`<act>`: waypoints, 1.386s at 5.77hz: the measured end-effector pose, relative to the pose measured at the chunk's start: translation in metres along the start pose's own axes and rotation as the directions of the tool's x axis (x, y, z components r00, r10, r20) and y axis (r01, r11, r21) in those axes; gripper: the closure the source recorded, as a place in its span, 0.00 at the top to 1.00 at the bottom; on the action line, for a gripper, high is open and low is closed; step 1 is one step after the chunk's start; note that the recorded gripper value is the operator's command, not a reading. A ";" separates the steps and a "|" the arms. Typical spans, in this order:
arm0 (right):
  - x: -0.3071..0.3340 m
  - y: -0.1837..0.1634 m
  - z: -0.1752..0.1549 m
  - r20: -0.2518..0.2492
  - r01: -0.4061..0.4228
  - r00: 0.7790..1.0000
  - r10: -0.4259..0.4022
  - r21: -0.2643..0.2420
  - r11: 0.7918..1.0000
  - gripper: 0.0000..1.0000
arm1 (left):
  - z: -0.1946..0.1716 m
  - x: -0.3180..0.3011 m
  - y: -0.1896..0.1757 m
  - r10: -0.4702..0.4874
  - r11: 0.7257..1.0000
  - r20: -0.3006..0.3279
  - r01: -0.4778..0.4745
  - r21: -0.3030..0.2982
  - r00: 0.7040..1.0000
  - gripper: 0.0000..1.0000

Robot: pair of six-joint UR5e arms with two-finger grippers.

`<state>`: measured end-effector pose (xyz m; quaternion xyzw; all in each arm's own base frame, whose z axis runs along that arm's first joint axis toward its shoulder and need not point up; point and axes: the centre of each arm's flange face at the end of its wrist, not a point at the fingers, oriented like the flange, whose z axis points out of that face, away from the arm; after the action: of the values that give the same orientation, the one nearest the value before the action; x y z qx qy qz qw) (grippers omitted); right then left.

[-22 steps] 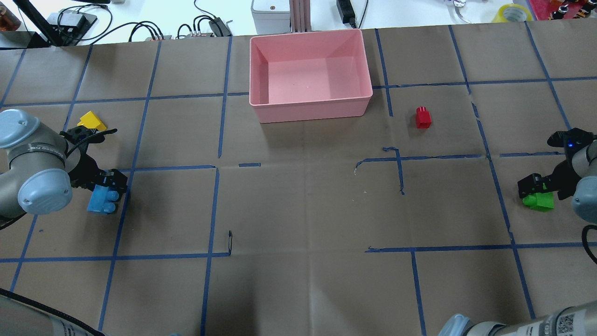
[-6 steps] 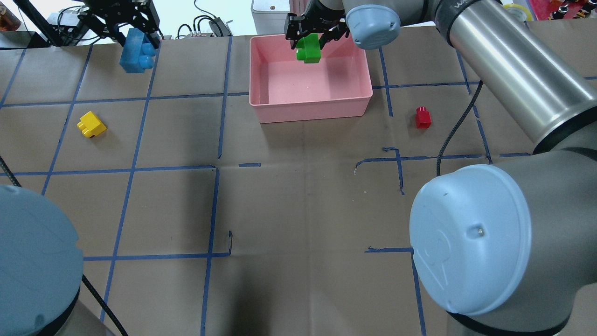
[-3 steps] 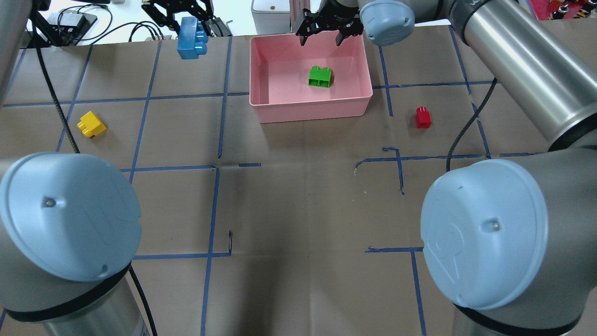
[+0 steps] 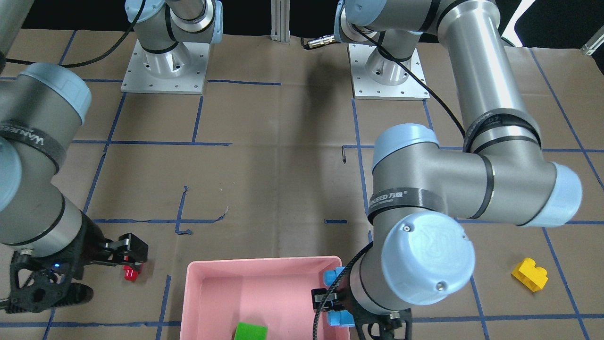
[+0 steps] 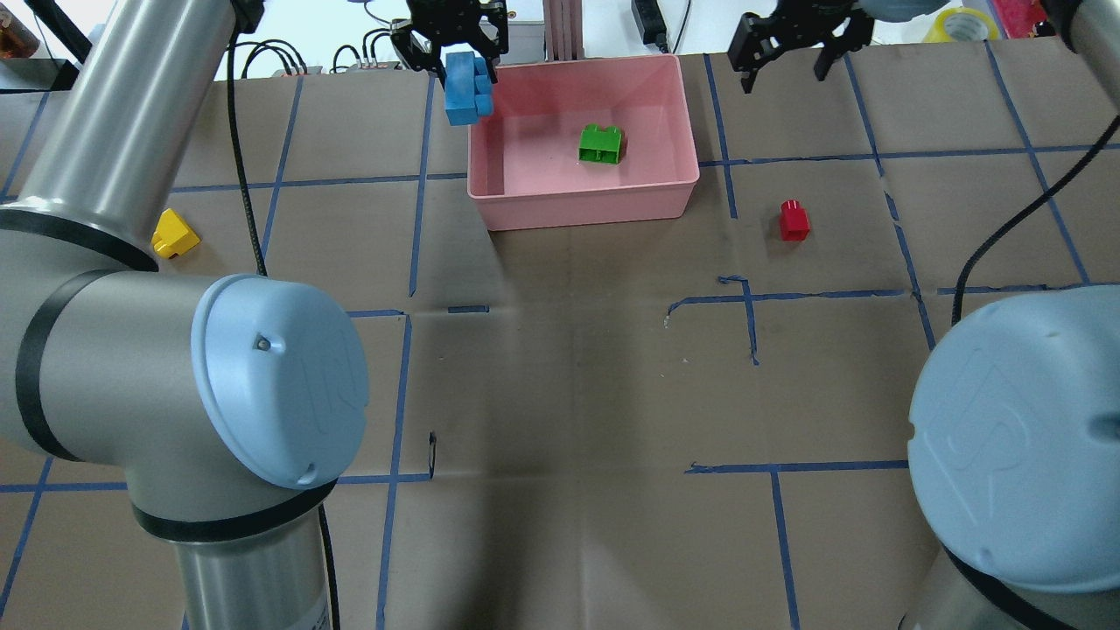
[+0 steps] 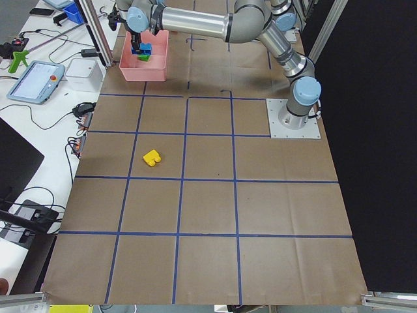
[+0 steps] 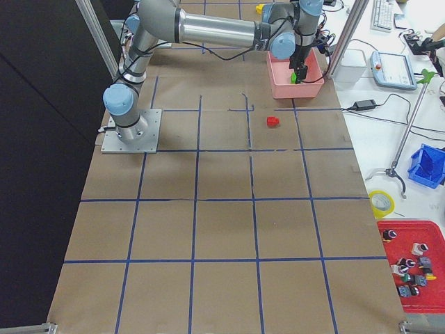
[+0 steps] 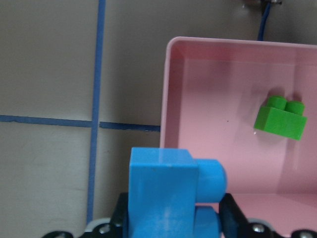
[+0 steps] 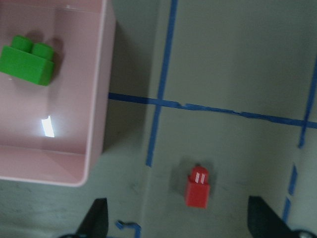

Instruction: Put all blocks into box

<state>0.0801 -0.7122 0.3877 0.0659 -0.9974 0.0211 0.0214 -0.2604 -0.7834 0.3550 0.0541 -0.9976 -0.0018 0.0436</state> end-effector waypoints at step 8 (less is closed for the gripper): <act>-0.003 0.087 0.196 -0.024 -0.117 0.993 0.119 0.072 0.991 0.88 | -0.069 -0.031 0.012 -0.037 0.997 -0.005 0.037 0.064 0.999 0.99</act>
<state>0.0637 -0.6347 0.1880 0.0073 -0.9978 0.0585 0.0317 -0.2249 -0.7681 0.4215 0.0739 -0.9959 0.0293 0.0437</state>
